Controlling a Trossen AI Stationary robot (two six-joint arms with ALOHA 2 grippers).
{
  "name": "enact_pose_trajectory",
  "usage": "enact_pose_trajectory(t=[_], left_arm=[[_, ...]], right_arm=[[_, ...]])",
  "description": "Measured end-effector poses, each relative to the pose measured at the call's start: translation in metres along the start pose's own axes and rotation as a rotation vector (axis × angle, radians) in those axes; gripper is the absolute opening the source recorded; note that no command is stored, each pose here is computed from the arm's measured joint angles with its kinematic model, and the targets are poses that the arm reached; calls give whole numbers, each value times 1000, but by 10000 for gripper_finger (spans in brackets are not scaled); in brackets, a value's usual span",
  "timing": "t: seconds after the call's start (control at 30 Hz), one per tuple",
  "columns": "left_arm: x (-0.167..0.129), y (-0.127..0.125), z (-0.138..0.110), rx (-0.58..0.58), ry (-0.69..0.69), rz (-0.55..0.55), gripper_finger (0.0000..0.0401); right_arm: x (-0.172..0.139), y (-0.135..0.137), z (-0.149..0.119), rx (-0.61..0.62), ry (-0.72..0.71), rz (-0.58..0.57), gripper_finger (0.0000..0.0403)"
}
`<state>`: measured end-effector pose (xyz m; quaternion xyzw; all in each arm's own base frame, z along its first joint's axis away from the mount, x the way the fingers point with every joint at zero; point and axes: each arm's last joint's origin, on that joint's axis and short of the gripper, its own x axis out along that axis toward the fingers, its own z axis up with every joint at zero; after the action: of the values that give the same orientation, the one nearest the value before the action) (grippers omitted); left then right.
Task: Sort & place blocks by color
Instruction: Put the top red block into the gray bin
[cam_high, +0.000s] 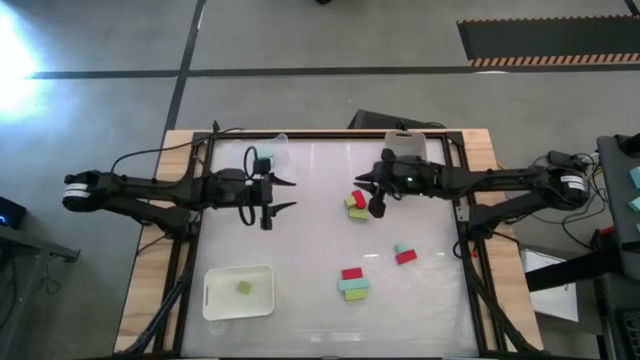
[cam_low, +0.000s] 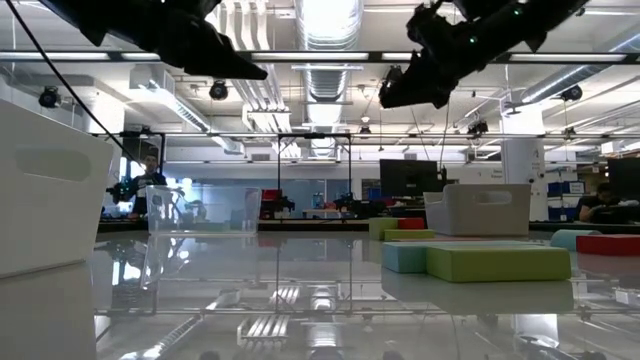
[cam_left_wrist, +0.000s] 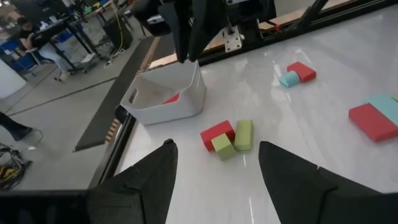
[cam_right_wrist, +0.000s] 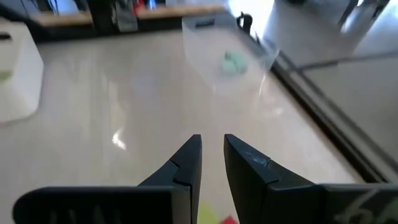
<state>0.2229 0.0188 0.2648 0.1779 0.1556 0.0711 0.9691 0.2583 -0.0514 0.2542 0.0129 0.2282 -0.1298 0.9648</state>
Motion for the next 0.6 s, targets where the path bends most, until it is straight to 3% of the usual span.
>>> enact_pose_trajectory(t=[0.37, 0.6], left_arm=[[1, 0, 0, 1, 3, 3, 209], [1, 0, -1, -5, 4, 2, 209]], right_arm=[[27, 1, 9, 3, 370, -48, 59], [46, 2, 5, -9, 459, -63, 59]])
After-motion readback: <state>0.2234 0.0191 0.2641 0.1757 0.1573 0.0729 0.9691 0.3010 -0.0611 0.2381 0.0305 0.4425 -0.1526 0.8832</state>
